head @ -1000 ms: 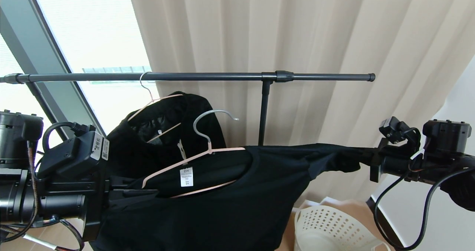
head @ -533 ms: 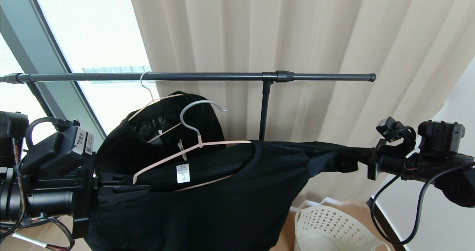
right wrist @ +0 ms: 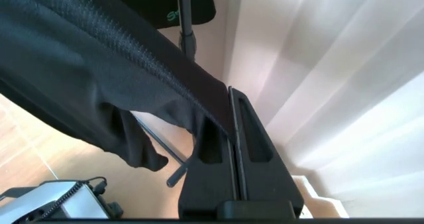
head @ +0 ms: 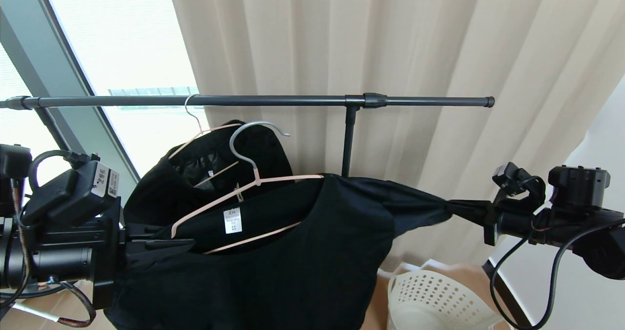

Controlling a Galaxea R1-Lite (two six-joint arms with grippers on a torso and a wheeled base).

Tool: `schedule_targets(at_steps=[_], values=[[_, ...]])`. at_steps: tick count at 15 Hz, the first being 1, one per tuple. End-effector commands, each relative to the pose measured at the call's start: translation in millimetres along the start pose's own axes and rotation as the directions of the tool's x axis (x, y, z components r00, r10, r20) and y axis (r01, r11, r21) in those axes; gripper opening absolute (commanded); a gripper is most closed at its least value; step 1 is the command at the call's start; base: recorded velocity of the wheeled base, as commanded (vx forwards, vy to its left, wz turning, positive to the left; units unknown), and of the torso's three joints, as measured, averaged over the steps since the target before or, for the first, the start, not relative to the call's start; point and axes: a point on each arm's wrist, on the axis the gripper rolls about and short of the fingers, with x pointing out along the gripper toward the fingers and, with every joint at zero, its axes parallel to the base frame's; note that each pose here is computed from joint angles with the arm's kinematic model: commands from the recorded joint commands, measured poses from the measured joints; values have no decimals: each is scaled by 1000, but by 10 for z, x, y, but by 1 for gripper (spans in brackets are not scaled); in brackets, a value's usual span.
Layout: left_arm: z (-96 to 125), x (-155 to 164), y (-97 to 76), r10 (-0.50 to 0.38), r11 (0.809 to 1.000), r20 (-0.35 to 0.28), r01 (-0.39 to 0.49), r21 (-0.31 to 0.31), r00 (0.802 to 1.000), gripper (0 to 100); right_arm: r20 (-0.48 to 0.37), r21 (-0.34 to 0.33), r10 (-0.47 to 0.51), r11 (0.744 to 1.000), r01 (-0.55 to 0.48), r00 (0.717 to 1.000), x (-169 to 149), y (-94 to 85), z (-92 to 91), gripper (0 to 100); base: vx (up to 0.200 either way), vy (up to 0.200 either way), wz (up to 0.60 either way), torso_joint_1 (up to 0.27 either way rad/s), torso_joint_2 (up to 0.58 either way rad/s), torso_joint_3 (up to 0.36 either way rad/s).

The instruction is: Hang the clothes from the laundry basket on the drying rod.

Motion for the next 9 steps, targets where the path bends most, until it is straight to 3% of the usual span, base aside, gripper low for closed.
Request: schedule_targets(at_steps=[1, 5, 7, 9], values=[[-23, 36, 30, -9, 1000, -8, 9, -15, 1000, 0, -1, -29, 32, 999, -32, 999, 15, 106, 15, 100, 0, 0, 0, 0, 0, 0], [-19, 60, 71, -6, 999, -13, 5, -44, 1000, 0, 12, -101, 71, 992, -69, 997, 3, 382, 175, 100, 0, 0, 0, 0, 0, 0], [-27, 69, 76, -7, 999, -17, 6, -49, 1000, 0, 5, -130, 31, 991, -30, 1000, 3, 514, 271, 100, 0, 0, 0, 0, 0, 0], [-37, 82, 87, -7, 998, -23, 6, -58, 1000, 0, 38, -94, 3, 996, 1, 999, -5, 779, 505, 100, 0, 0, 0, 0, 0, 0]])
